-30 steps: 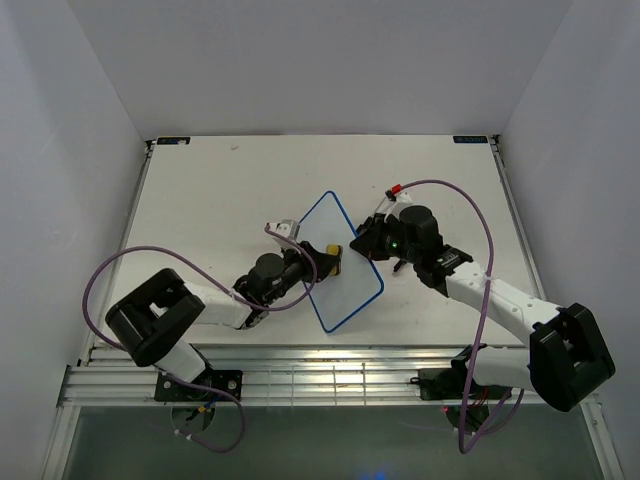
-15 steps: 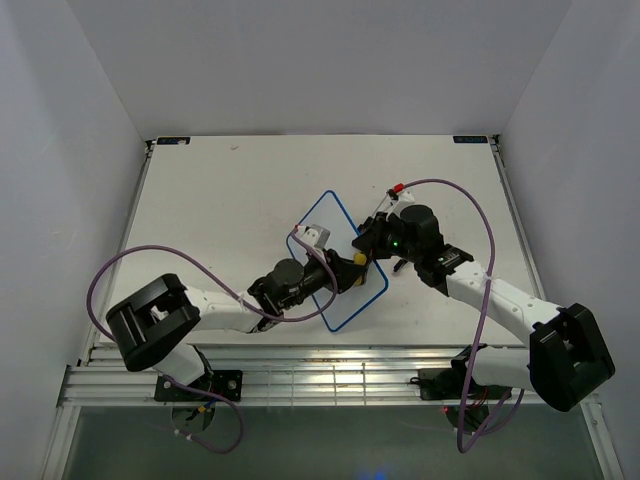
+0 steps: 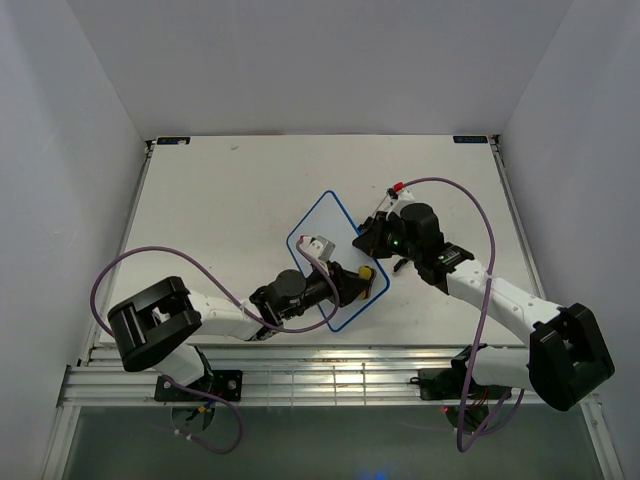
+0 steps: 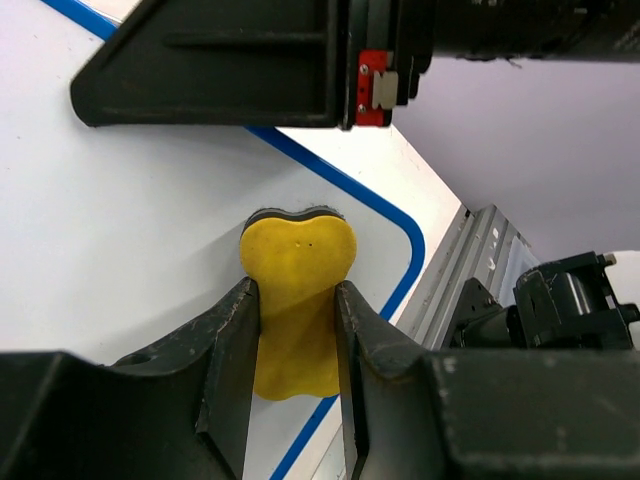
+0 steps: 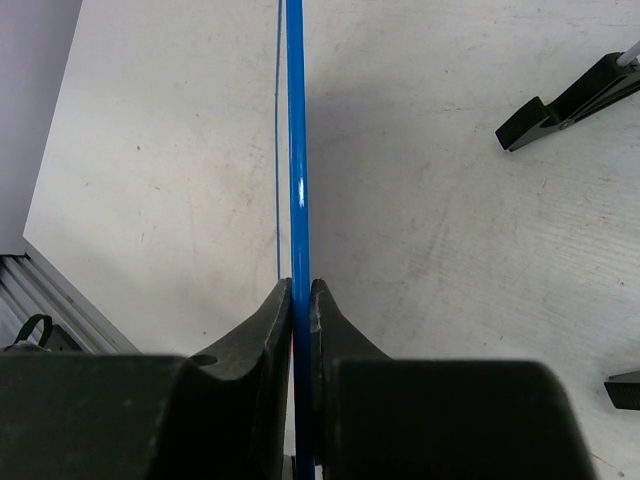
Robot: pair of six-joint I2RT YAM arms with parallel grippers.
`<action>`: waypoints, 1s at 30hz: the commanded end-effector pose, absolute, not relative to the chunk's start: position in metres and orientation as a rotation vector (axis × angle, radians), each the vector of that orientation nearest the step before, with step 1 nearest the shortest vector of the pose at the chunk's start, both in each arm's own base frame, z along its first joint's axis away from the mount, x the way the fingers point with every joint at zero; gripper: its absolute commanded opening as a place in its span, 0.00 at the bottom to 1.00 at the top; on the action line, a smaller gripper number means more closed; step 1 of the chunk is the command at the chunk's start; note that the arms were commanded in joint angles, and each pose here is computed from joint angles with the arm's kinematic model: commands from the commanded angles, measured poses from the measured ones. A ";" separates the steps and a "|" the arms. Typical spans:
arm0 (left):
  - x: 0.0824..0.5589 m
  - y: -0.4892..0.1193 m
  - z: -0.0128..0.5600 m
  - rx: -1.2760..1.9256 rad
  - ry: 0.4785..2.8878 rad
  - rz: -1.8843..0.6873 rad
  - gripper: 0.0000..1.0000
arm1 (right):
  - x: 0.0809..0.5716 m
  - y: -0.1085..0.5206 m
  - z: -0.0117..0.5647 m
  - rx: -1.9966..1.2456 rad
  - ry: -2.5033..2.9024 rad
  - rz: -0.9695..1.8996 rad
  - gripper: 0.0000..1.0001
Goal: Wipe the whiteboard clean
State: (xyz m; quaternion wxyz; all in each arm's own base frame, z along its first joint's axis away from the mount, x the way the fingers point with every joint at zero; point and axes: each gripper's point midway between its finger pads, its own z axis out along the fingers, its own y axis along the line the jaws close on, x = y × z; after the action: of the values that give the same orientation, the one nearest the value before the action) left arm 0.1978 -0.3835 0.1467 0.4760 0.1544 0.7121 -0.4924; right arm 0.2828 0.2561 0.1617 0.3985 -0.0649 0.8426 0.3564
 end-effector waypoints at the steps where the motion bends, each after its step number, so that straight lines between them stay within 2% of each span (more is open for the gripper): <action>1: 0.157 -0.376 0.076 0.579 1.977 -1.164 0.02 | 0.290 0.275 0.205 -0.242 2.002 0.976 0.08; 9: 0.150 -0.371 0.073 0.742 1.966 -1.106 0.04 | 0.289 0.274 0.201 -0.245 2.013 0.969 0.08; 14: 0.155 -0.359 0.088 0.708 1.909 -1.070 0.04 | 0.289 0.273 0.199 -0.246 2.017 0.964 0.08; 22: 0.216 -0.288 0.060 0.205 2.085 -0.675 0.03 | 0.290 0.269 0.198 -0.245 2.017 0.955 0.08; 30: 0.247 -0.207 0.038 -0.260 2.176 -0.452 0.04 | 0.295 0.265 0.192 -0.279 2.025 0.906 0.08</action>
State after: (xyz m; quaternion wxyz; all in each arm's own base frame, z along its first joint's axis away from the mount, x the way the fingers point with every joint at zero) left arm 0.2402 -0.2483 0.0476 0.4407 -0.0114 0.8648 -0.2403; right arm 0.2820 0.2595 0.1663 0.3976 -0.0833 0.8379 0.3644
